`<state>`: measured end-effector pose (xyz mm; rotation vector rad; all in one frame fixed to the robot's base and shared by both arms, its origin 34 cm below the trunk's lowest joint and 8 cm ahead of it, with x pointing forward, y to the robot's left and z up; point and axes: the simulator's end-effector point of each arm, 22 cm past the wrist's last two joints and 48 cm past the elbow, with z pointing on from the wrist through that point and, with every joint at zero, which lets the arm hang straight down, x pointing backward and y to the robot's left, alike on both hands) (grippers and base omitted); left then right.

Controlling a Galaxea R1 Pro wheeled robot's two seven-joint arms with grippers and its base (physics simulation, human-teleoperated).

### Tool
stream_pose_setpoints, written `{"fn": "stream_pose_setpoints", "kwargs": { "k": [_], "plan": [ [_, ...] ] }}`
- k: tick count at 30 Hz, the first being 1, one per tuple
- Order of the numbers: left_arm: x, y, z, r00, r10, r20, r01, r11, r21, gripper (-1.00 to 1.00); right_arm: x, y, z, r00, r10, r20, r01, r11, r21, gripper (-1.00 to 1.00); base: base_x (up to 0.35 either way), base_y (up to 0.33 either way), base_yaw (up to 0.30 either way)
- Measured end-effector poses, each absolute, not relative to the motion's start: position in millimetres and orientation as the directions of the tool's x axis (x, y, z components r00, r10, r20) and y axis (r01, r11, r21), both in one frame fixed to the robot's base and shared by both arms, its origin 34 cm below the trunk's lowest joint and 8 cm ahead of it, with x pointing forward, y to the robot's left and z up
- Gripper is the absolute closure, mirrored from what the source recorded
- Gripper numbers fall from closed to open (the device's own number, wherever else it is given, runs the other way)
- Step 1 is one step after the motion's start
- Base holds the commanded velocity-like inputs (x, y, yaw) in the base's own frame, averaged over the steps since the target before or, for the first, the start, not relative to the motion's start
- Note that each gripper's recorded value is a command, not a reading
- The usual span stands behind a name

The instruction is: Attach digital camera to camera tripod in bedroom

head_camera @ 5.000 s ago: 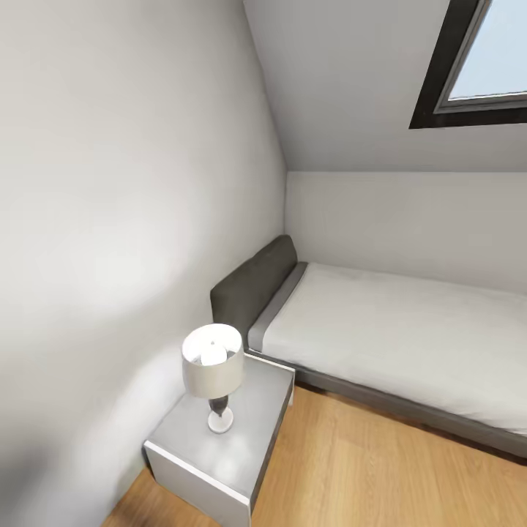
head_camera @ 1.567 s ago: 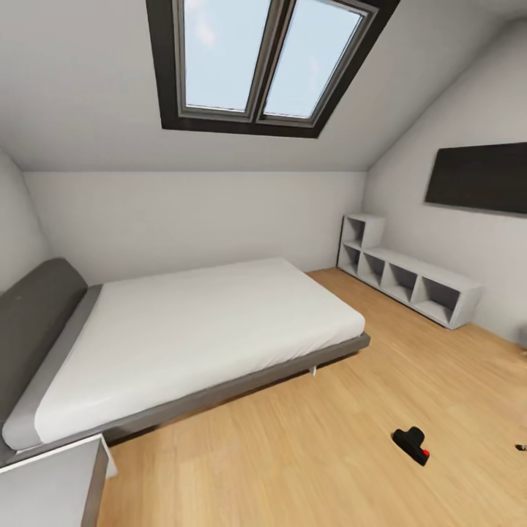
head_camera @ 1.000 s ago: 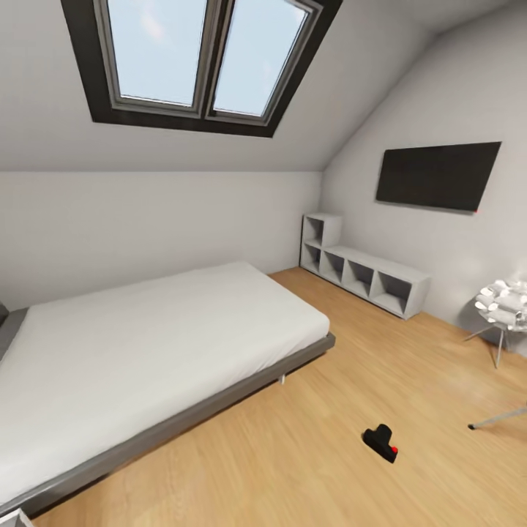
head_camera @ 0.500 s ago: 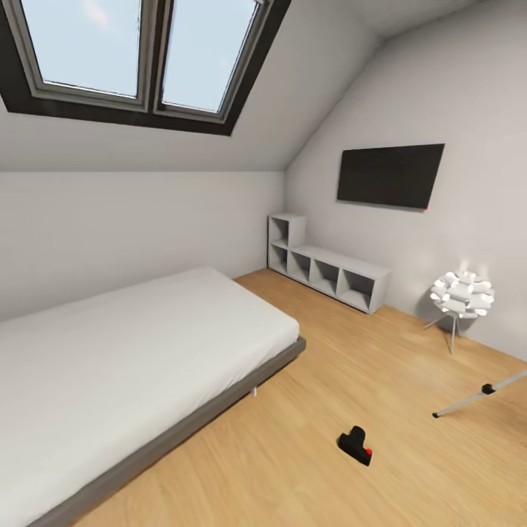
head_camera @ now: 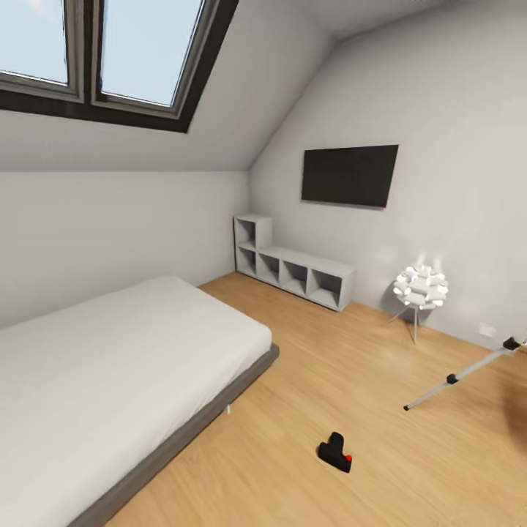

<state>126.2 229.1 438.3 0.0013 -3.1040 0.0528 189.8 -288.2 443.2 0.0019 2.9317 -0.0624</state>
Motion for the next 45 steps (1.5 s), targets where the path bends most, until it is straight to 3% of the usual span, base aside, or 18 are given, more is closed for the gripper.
{"fn": "stream_pose_setpoints", "kwargs": {
  "k": [36, 45],
  "plan": [
    [126.3, 228.8, 438.3, -0.999, 0.0, 0.037, -0.001, 0.999, -0.034, -1.0, 189.9, -288.3, 443.2, -0.978, -0.002, -0.208, 0.006, 0.999, -0.042, -1.0, 0.256, 0.015, -0.3],
    [126.5, 229.7, 438.2, -0.999, -0.001, 0.037, -0.002, 0.999, -0.033, -1.0, 189.8, -288.2, 443.2, -0.978, -0.003, -0.208, 0.006, 0.999, -0.042, -1.0, 0.229, 0.207, -0.3]
  ]
}}
